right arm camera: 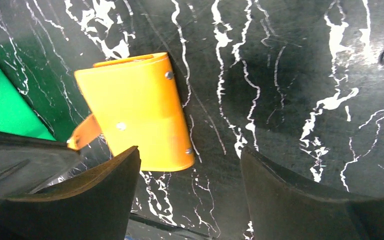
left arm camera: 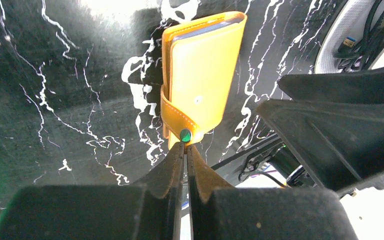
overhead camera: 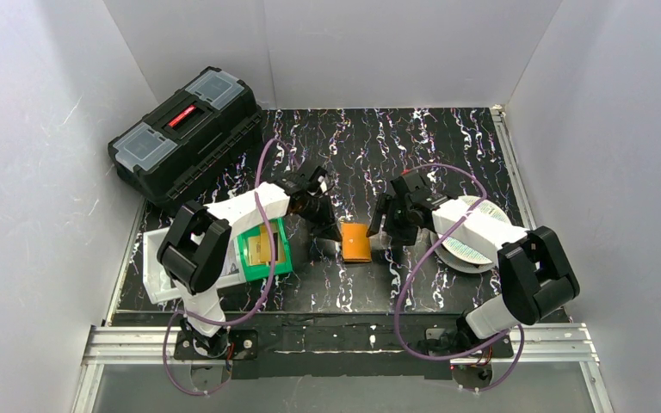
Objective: Take the credit cards out of the card holder
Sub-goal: Open the card holder at the center of the board.
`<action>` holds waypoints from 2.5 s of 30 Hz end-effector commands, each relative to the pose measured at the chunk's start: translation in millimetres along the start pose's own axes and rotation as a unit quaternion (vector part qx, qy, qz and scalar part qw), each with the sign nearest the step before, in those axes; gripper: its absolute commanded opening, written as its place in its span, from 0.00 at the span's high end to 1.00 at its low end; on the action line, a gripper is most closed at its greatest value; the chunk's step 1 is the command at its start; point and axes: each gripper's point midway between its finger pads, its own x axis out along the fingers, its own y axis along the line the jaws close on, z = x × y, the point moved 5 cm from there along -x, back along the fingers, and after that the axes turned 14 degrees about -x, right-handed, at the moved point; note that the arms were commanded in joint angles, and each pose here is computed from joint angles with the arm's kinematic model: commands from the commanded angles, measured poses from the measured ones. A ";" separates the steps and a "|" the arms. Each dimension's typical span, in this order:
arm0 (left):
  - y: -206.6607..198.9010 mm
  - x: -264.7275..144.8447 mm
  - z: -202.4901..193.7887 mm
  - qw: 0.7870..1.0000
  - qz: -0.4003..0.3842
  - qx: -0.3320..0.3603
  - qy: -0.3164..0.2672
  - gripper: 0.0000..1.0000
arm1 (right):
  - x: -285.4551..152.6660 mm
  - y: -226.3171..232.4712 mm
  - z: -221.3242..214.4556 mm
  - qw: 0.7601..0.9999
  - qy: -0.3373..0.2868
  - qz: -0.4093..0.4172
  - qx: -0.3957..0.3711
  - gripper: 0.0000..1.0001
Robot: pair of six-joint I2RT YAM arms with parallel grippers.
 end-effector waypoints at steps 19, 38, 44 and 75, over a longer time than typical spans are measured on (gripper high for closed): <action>43.0 6.1 -16.6 0.998 0.002 -0.056 -0.023 1.00 | -7.2 34.7 -14.4 0.993 -0.011 -0.064 -0.100 0.23; 65.9 18.0 -13.1 0.995 0.026 -0.088 -0.025 1.00 | -9.5 44.5 -39.3 0.985 -0.032 -0.064 -0.159 0.27; 67.9 19.7 -12.4 0.995 0.034 -0.093 -0.025 1.00 | -1.1 67.7 -32.1 0.967 -0.048 -0.109 -0.223 0.22; 68.3 5.1 6.3 0.994 0.064 -0.073 -0.040 1.00 | 14.4 93.7 -28.8 0.944 -0.010 -0.147 -0.296 0.65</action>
